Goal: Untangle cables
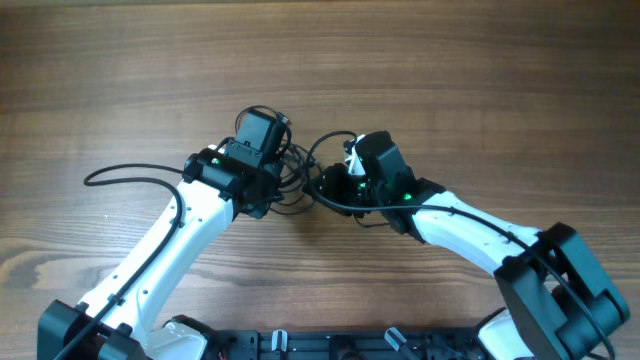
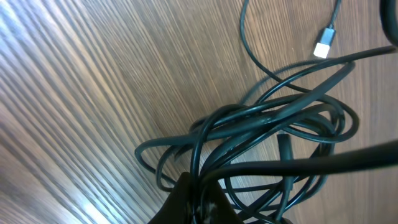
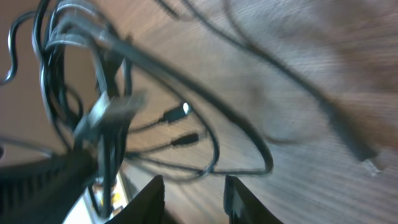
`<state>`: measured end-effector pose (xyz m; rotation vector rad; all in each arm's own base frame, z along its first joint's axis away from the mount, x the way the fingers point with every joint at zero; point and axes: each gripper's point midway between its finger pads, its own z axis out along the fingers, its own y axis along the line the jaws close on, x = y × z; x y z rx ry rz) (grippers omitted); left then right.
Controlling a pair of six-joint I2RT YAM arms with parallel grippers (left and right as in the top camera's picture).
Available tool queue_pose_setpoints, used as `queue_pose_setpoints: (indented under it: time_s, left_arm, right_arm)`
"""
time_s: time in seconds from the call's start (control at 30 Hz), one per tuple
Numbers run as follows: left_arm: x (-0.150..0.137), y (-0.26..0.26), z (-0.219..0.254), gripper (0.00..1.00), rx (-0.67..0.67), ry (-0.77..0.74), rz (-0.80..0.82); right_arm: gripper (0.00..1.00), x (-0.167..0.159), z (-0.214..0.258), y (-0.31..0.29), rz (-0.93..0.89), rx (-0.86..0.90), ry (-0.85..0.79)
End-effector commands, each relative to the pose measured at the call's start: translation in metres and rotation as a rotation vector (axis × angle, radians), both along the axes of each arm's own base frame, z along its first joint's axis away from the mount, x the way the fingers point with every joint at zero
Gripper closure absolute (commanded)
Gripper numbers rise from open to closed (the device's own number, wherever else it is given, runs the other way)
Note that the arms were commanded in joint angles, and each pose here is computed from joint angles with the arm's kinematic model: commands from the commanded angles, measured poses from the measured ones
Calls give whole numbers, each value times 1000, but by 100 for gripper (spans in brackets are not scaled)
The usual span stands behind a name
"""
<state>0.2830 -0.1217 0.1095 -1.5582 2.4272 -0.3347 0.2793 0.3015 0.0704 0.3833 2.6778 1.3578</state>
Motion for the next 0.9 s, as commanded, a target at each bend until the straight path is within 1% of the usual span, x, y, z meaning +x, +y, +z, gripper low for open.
queue_pose_setpoints:
  time_s: [0.0,0.07,0.1,0.2,0.23,0.3,0.33,0.43,0.47,0.6,0.7,0.73,0.8,0.87]
  left_arm:
    - [-1,-7,5,96,-33,-6,-30]
    - [1,3,5,96,19,-21,-12]
    - [3,17,5,96,95,-36,13]
    - [1,53,9,96,293,-57,59]
    - [1,62,12,96,368,-69,39]
    - [3,66,16,96,438,-89,-9]
    - [4,63,17,96,439,-96,-19]
    - [9,39,19,96,406,-150,-70]
    - [10,30,21,96,395,-170,-89]
    - [11,1,24,96,358,-229,-152]
    - [5,-14,21,96,291,-216,-166]
    - [3,-19,19,96,250,-199,-162]
    - [-2,-24,18,96,170,-162,-166]
    - [-3,-21,22,96,76,-131,-141]
  right_arm:
    - [72,7,-14,-5,-71,-32,29]
    - [71,5,-12,-5,-28,-26,10]
    - [67,6,-11,-7,10,-27,-25]
    - [59,0,-2,-6,112,35,-50]
    - [57,-2,1,-6,135,56,-52]
    - [51,-4,6,-3,157,82,-56]
    - [48,-5,8,-1,164,90,-64]
    - [47,-5,17,13,181,118,-116]
    - [48,-4,16,16,143,105,-100]
    - [55,6,4,14,-9,50,-34]
    - [69,7,-3,12,-48,39,10]
    - [77,8,-7,11,-52,31,13]
    - [96,9,-18,4,-81,-24,18]
    - [96,8,-27,-4,-92,-74,26]
